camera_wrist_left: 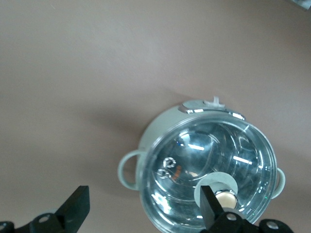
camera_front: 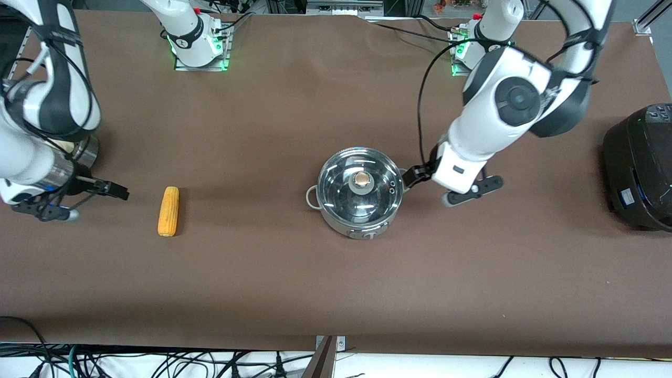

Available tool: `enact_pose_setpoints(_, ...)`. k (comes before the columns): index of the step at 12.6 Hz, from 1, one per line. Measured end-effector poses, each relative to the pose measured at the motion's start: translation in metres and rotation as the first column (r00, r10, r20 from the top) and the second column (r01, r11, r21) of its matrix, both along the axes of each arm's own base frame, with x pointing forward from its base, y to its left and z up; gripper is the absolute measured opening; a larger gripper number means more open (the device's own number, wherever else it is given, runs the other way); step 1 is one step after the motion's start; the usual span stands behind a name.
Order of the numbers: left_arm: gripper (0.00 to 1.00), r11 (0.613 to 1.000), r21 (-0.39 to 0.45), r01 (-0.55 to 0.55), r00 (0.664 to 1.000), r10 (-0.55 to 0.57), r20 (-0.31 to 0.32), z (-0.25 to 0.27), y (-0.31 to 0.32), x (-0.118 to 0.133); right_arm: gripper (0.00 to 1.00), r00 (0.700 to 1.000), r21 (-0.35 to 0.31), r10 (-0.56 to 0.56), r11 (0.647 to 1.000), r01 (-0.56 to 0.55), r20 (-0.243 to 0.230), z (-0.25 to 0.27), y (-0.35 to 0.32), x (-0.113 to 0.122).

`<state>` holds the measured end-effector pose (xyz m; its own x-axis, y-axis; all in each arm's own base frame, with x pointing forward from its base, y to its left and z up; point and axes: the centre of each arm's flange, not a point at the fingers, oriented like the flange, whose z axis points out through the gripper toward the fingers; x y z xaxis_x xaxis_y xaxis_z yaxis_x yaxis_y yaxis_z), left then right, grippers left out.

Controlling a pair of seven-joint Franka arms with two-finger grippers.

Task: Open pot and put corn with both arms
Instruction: 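Move the left gripper toward the lid knob while the right gripper reaches the corn, then grasp the lid knob with the left gripper while the right gripper grasps the corn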

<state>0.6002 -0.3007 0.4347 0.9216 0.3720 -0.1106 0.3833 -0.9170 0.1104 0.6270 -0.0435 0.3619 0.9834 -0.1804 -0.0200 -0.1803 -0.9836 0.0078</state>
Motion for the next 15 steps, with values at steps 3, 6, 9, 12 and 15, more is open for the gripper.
enact_pose_setpoints(3, 1.0, 0.996, 0.088, 0.028, 1.0, -0.027, -0.013, -0.048, -0.052, -0.016, 1.0, 1.0, 0.002, 0.026, 1.0, -0.026, -0.018, -0.067, 0.016, -0.002)
enact_pose_setpoints(6, 1.0, 0.99, 0.12, 0.068, 0.998, -0.067, -0.01, -0.071, -0.102, -0.034, 1.0, 0.998, 0.009, 0.049, 0.999, -0.049, -0.034, -0.098, 0.03, 0.0)
enact_pose_setpoints(9, 1.0, 0.994, 0.095, 0.062, 0.998, -0.063, 0.012, -0.065, -0.126, -0.031, 1.0, 0.998, 0.007, 0.06, 0.998, -0.06, -0.019, -0.127, 0.033, 0.003)
enact_pose_setpoints(12, 1.0, 0.989, 0.123, 0.084, 0.996, -0.088, 0.03, -0.079, -0.137, -0.031, 1.0, 0.997, 0.005, 0.069, 0.998, -0.069, -0.021, -0.156, 0.033, 0.002)
enact_pose_setpoints(15, 0.93, 0.981, 0.161, 0.106, 0.991, -0.117, 0.06, -0.105, -0.138, -0.025, 1.0, 0.997, 0.006, 0.074, 0.997, -0.074, -0.023, -0.159, 0.035, 0.002)
